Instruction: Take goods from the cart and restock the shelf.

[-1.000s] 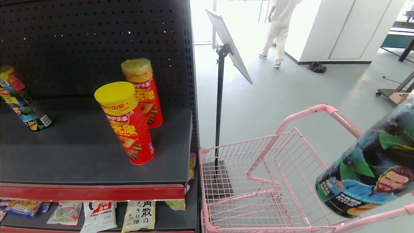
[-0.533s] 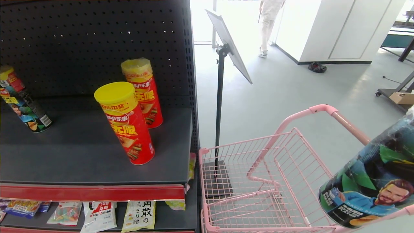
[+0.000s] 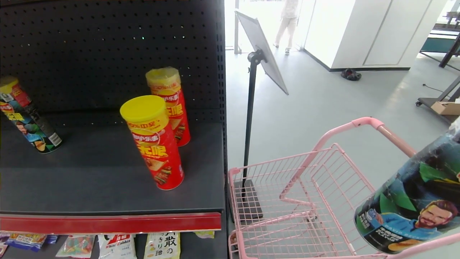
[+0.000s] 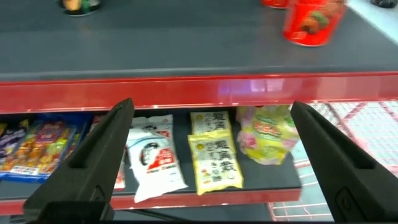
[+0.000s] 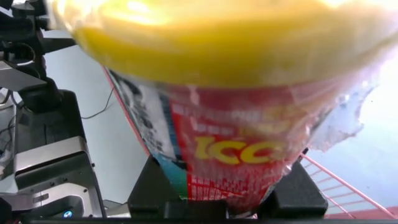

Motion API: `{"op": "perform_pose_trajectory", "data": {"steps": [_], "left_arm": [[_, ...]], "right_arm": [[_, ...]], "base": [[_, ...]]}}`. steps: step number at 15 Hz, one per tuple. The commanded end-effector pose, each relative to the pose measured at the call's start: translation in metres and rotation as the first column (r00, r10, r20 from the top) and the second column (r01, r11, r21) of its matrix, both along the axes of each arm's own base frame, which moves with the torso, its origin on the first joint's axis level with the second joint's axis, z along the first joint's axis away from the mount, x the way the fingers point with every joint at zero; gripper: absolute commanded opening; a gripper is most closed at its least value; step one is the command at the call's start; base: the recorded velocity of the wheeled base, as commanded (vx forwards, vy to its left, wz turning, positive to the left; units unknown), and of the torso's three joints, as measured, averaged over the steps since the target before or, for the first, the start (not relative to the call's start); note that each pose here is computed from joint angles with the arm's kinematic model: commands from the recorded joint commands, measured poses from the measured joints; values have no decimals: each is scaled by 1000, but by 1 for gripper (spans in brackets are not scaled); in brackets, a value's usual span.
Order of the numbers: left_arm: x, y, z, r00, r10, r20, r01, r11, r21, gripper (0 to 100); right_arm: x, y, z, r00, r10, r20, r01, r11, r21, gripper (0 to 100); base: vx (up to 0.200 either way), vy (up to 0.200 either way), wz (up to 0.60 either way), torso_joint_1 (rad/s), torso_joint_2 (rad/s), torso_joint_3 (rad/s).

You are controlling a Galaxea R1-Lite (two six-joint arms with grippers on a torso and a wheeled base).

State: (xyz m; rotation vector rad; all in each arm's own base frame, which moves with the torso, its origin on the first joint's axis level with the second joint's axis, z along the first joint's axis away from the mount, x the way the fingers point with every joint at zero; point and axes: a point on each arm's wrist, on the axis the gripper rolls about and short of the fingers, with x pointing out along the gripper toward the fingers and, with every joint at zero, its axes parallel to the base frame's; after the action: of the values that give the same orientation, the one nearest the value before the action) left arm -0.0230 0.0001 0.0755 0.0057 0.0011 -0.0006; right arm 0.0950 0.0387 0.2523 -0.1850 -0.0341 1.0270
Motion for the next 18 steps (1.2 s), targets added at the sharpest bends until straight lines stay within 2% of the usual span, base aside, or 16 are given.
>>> {"op": "perform_pose_trajectory", "data": {"steps": [1,7,9,11,18], "left_arm": [[0,0,0,1000,1,0,-1,1000,0,100],[0,0,0,1000,1,0,-1,1000,-3,100],[0,0,0,1000,2,0,-2,1000,-6,100],[0,0,0,1000,1,0,-1,1000,-4,100],[0,0,0,1000,1,0,-1,1000,-4,100]], "right_arm": [[0,0,1,1000,0,5,0,1000,1,0],[-2,0,6,1000,3,28,-3,1000,5,0],[-14,-1,9,995,76,67,-77,997,10,0],[-18,-1,-1,994,89,57,-90,996,1,0],[-13,3,-6,992,125,28,-125,992,-8,0]], "base": [[0,200,0,2,-2,2],[0,200,0,4,-1,1],[0,200,0,5,2,2],[0,200,0,-2,2,0],[0,200,0,3,1,4]]}}
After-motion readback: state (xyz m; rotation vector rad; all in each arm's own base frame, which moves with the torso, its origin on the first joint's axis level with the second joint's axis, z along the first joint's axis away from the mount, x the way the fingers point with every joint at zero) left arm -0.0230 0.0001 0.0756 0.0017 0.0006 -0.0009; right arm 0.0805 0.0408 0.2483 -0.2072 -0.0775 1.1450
